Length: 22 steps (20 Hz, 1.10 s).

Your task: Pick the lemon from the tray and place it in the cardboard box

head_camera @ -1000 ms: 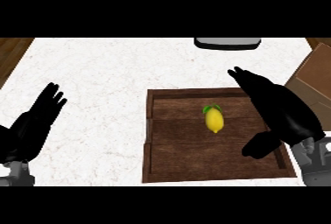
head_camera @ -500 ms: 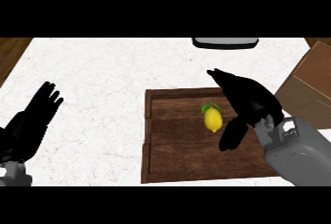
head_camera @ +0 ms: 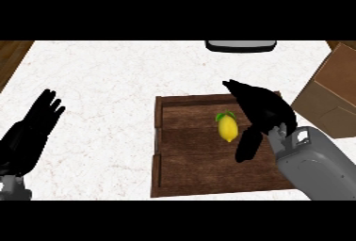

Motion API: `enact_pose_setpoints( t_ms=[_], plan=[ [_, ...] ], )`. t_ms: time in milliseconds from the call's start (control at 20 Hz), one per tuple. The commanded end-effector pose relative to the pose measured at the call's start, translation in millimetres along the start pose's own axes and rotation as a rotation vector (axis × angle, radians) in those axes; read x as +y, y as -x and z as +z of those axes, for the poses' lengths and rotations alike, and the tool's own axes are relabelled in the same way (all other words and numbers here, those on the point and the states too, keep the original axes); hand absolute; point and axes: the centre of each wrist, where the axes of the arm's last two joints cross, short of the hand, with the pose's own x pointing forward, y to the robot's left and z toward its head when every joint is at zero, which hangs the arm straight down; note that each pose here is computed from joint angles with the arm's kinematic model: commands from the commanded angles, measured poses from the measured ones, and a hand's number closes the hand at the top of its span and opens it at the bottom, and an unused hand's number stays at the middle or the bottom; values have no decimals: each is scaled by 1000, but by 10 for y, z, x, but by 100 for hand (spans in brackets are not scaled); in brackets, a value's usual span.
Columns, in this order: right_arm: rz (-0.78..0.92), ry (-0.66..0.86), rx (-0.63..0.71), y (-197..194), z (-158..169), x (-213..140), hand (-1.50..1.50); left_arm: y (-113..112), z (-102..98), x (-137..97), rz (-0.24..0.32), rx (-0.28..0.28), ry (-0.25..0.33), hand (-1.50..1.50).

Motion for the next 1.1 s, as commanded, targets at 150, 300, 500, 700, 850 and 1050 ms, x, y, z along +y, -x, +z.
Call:
enact_pose_setpoints(
  t_ms=[150, 300, 500, 700, 850, 1050],
  plan=[
    [20, -16, 26, 128, -133, 48, -150, 63, -156, -32, 7, 5, 7, 0],
    [35, 14, 8, -211, 187, 104, -150, 204, 198, 45, -3, 16, 4, 0],
    [65, 40, 0, -262, -115, 136, -150, -28, 91, 11, -1, -4, -2, 0],
    [113, -13, 52, -207, -303, 229, -150, -115, -114, -113, 7, -9, 10, 0],
    [106, -9, 46, -238, -259, 187, -150, 95, 38, 49, 8, -3, 13, 0],
    [108, -32, 74, -260, -282, 461, -150, -1, 1, 44, -7, -14, -11, 0]
  ],
)
